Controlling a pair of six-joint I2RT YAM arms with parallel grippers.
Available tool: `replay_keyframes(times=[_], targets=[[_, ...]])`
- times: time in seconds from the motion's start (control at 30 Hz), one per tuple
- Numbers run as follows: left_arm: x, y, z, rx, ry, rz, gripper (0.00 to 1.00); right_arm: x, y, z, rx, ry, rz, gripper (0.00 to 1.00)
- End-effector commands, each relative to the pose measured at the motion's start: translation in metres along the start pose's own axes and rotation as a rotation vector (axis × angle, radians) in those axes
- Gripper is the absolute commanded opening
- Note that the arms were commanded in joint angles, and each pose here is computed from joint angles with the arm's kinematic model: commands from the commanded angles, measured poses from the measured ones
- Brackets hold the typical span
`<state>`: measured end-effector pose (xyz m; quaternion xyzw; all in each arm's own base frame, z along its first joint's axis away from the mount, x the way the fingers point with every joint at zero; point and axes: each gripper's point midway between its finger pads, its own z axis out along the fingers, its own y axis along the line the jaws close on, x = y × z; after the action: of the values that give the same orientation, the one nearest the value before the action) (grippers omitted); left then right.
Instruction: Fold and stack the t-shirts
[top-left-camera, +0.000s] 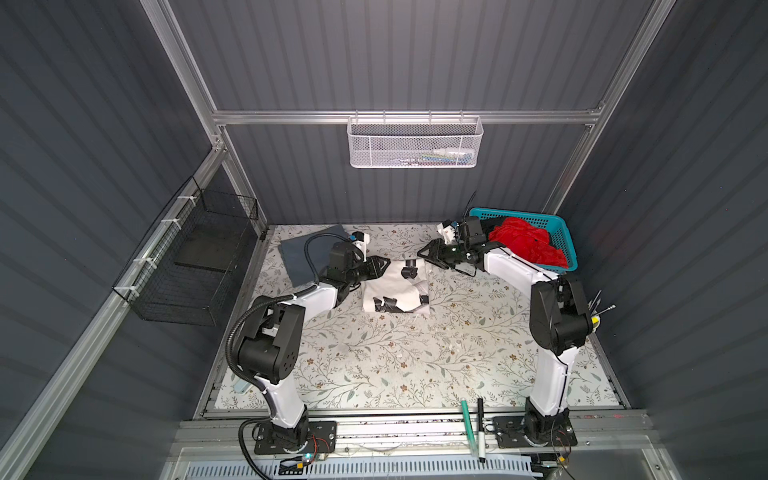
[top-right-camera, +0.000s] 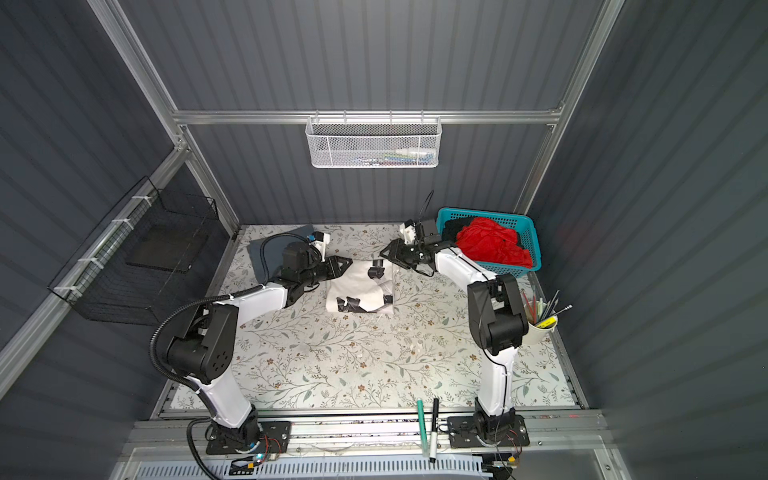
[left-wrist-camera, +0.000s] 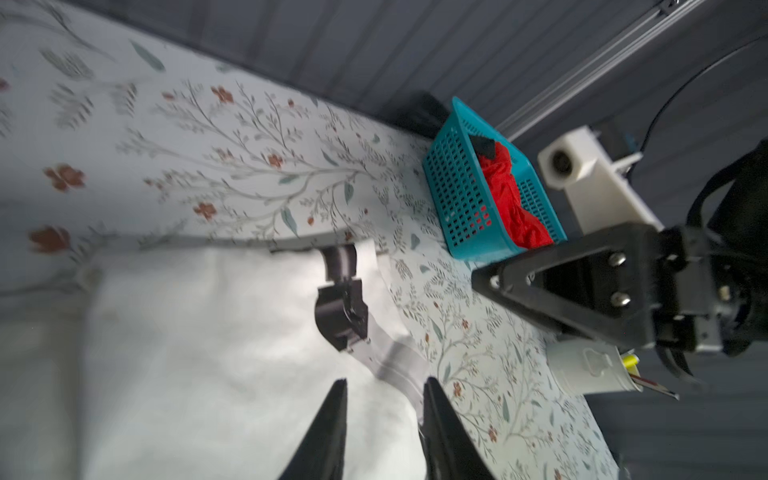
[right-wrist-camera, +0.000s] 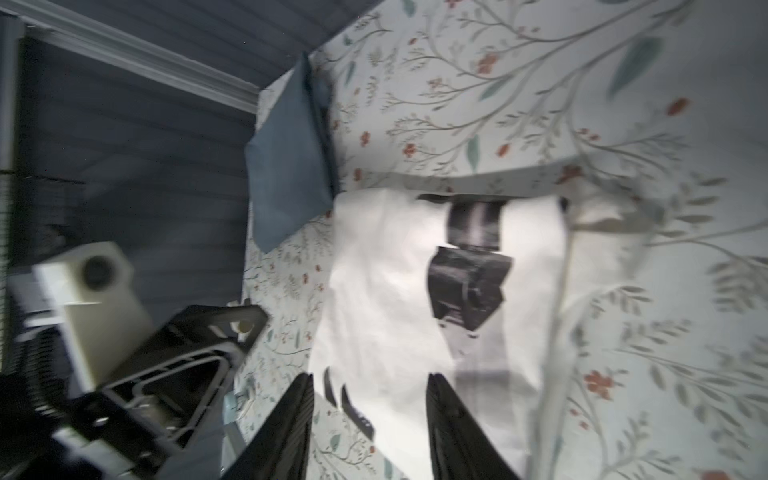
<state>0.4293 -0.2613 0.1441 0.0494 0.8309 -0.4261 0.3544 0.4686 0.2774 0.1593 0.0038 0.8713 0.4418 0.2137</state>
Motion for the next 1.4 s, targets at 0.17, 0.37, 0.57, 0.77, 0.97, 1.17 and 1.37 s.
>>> replay_keyframes(times=[0.17, 0.37, 0.57, 0.77, 0.97, 1.17, 1.37], targets=[[0.070, 0.030, 0.004, -0.063, 0.130, -0.141, 0.32, 0.087, -0.061, 0.042, 0.091, 0.169, 0.208, 0.45], [0.104, 0.063, -0.002, -0.145, 0.139, -0.169, 0.32, 0.111, -0.121, 0.029, 0.205, 0.148, 0.294, 0.46], [0.119, 0.079, -0.014, -0.193, 0.129, -0.172, 0.32, 0.115, -0.142, 0.010, 0.231, 0.129, 0.298, 0.46], [0.113, 0.061, -0.043, -0.221, 0.139, -0.111, 0.32, 0.110, -0.121, -0.024, 0.287, 0.084, 0.198, 0.48], [0.089, 0.019, -0.045, -0.140, 0.148, -0.051, 0.33, 0.117, -0.066, -0.036, 0.214, 0.100, 0.117, 0.51], [0.089, -0.027, 0.003, 0.092, 0.188, -0.069, 0.31, 0.135, -0.025, -0.006, 0.052, 0.126, 0.140, 0.52], [0.103, 0.017, 0.029, -0.118, 0.189, -0.110, 0.29, 0.159, -0.062, 0.012, 0.125, 0.168, 0.228, 0.49]])
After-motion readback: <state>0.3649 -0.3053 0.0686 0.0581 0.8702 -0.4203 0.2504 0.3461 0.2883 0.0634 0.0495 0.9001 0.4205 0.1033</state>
